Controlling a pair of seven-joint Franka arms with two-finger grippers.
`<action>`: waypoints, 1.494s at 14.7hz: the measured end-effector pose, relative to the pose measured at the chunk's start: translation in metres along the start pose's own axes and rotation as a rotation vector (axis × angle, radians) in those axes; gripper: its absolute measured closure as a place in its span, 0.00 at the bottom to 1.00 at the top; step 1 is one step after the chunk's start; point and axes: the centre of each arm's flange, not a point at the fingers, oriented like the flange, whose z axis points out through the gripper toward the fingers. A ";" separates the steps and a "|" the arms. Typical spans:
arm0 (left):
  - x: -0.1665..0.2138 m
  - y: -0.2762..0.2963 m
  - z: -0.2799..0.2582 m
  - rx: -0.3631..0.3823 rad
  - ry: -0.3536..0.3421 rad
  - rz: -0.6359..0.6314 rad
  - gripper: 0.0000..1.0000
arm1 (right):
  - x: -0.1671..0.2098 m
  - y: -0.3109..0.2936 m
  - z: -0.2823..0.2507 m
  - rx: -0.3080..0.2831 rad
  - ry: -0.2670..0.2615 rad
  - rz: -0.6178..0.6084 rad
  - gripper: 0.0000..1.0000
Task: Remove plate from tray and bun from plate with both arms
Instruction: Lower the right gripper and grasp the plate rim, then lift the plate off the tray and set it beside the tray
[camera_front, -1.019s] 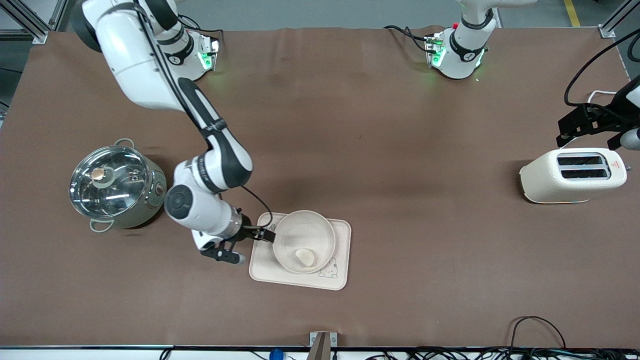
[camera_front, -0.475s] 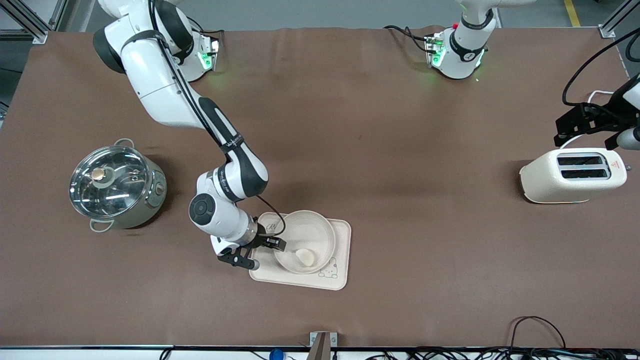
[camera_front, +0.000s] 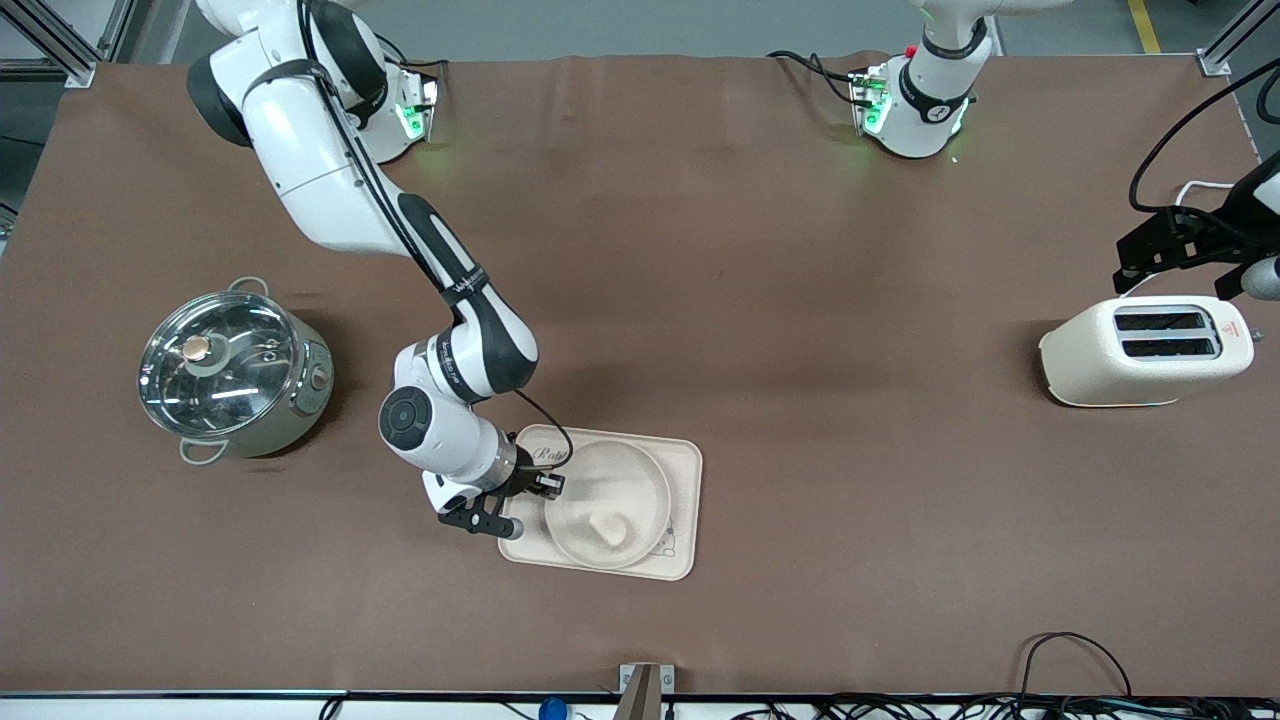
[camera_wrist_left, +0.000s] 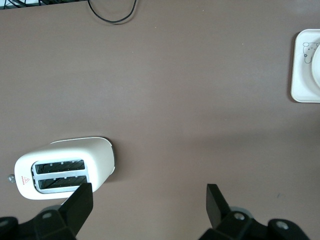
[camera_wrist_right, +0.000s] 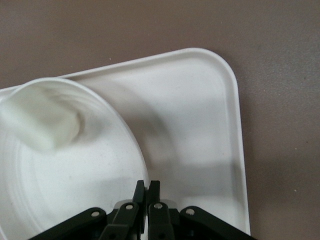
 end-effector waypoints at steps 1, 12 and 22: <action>0.000 0.000 0.000 0.000 0.000 0.000 0.00 | 0.001 -0.001 -0.002 0.003 -0.001 -0.015 0.95; 0.000 0.002 0.001 -0.001 -0.002 0.003 0.00 | -0.081 -0.009 -0.052 0.110 -0.170 -0.275 0.95; -0.004 0.007 0.009 -0.008 -0.056 0.007 0.00 | -0.190 0.036 -0.012 0.032 -0.202 -0.362 0.94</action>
